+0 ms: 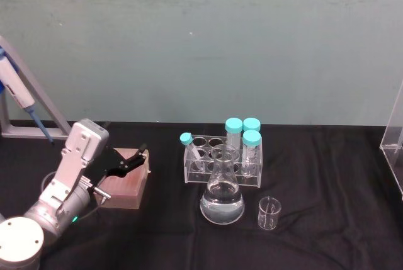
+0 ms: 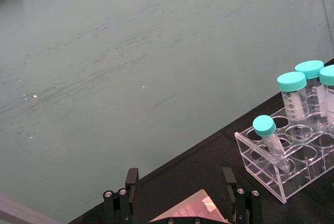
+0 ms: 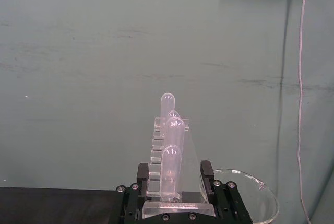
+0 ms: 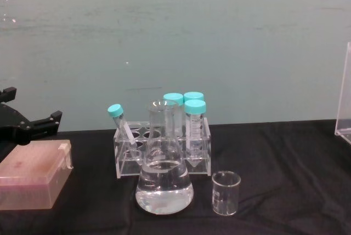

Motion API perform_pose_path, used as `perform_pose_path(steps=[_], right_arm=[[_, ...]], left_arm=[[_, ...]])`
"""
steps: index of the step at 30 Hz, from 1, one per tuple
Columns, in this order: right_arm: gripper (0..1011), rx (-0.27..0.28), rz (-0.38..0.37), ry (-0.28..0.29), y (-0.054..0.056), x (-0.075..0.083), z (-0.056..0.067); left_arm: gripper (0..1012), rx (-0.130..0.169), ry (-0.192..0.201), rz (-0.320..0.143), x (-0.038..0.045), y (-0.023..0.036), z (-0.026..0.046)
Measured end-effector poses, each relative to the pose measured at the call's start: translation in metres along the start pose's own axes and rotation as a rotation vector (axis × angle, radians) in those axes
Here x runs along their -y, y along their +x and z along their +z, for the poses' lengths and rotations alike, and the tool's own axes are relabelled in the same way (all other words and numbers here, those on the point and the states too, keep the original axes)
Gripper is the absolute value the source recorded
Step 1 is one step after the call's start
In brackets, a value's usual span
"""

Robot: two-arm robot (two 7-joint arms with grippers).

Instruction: Place the experimental apparatus aside using one hand.

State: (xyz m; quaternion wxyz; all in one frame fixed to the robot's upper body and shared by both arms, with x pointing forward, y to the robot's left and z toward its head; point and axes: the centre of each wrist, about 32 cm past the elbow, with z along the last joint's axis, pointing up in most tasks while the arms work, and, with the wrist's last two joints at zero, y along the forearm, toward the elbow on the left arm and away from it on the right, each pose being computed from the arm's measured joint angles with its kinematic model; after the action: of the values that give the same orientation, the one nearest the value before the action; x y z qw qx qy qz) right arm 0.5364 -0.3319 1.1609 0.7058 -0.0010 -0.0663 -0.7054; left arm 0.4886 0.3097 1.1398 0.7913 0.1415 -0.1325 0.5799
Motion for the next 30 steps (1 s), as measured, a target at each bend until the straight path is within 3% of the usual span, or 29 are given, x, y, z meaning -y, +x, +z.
perform_pose_path(steps=[30], right_arm=[[609, -0.007, -0.001, -0.011, 0.0015, 0.0001, -0.0003]], left_arm=[[1000, 0.000, 0.000, 0.000, 0.0000, 0.0000, 0.0000]])
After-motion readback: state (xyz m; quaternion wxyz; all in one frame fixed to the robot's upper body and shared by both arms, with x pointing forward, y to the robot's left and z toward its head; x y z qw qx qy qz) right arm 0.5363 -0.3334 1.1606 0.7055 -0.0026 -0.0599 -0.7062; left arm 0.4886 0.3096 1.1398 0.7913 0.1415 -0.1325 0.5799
